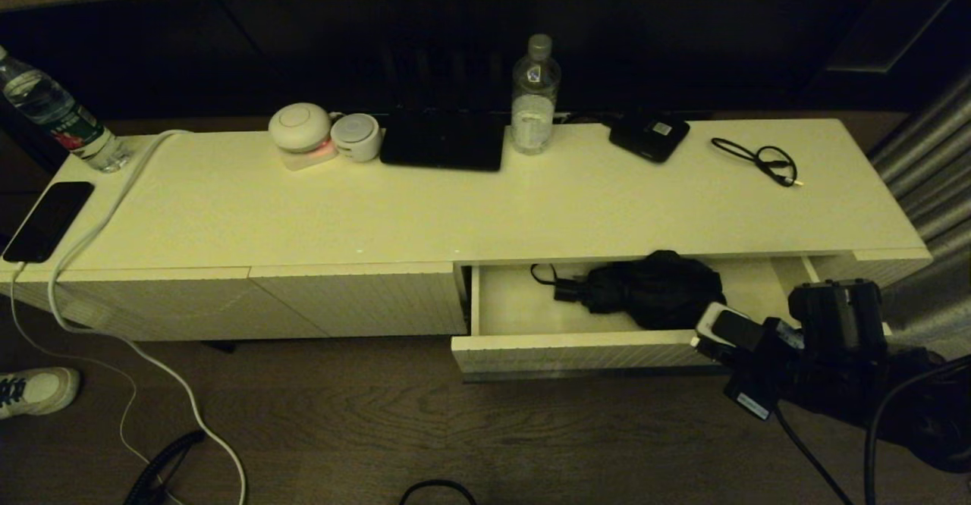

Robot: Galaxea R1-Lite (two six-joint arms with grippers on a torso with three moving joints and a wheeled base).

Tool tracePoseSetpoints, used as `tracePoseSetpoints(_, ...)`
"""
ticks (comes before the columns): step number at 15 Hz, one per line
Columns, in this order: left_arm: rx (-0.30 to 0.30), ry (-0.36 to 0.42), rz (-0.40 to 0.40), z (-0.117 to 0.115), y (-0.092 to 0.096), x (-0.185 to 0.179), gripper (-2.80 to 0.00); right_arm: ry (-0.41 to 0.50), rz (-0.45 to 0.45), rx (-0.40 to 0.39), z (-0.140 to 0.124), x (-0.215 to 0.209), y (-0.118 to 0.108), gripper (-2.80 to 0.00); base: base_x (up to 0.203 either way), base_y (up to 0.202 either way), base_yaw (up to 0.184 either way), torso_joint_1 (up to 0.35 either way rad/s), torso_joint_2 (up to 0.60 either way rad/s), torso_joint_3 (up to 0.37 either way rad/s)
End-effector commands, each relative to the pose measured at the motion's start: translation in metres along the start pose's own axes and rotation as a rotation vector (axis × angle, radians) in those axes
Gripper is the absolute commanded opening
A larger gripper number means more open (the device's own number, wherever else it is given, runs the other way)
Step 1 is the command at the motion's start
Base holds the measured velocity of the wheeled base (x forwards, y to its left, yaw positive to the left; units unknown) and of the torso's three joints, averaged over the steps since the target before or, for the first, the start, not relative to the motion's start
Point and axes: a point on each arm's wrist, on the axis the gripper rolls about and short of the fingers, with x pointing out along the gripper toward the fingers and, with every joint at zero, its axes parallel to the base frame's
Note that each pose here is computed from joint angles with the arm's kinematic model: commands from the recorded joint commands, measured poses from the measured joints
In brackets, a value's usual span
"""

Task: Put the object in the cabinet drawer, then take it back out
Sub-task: Close the drawer

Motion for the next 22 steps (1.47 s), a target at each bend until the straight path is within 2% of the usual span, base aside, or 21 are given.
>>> tracePoseSetpoints(1, -0.001, -0.002, 0.001, 0.000, 0.000, 0.000, -2.80, 0.000, -0.024, -0.002, 0.003, 0.004, -0.003, -2.80, 0.000, 0.000, 0.000, 0.000, 0.00, 0.000)
tracePoseSetpoints(12, -0.001, -0.002, 0.001, 0.000, 0.000, 0.000, -2.80, -0.011, -0.090, 0.092, 0.025, 0.024, -0.005, -2.80, 0.000, 0.000, 0.000, 0.000, 0.00, 0.000)
tracePoseSetpoints(16, -0.001, -0.001, 0.001, 0.000, 0.000, 0.000, -2.80, -0.028, -0.125, 0.209, 0.034, 0.036, -0.013, -2.80, 0.000, 0.000, 0.000, 0.000, 0.00, 0.000)
tracePoseSetpoints(18, -0.001, -0.001, 0.001, 0.000, 0.000, 0.000, -2.80, -0.048, -0.137, 0.239, 0.040, 0.036, -0.015, -2.80, 0.000, 0.000, 0.000, 0.000, 0.00, 0.000)
tracePoseSetpoints(22, -0.001, -0.002, 0.001, 0.000, 0.000, 0.000, -2.80, -0.078, -0.150, 0.239, 0.045, 0.043, -0.015, -2.80, 0.000, 0.000, 0.000, 0.000, 0.00, 0.000)
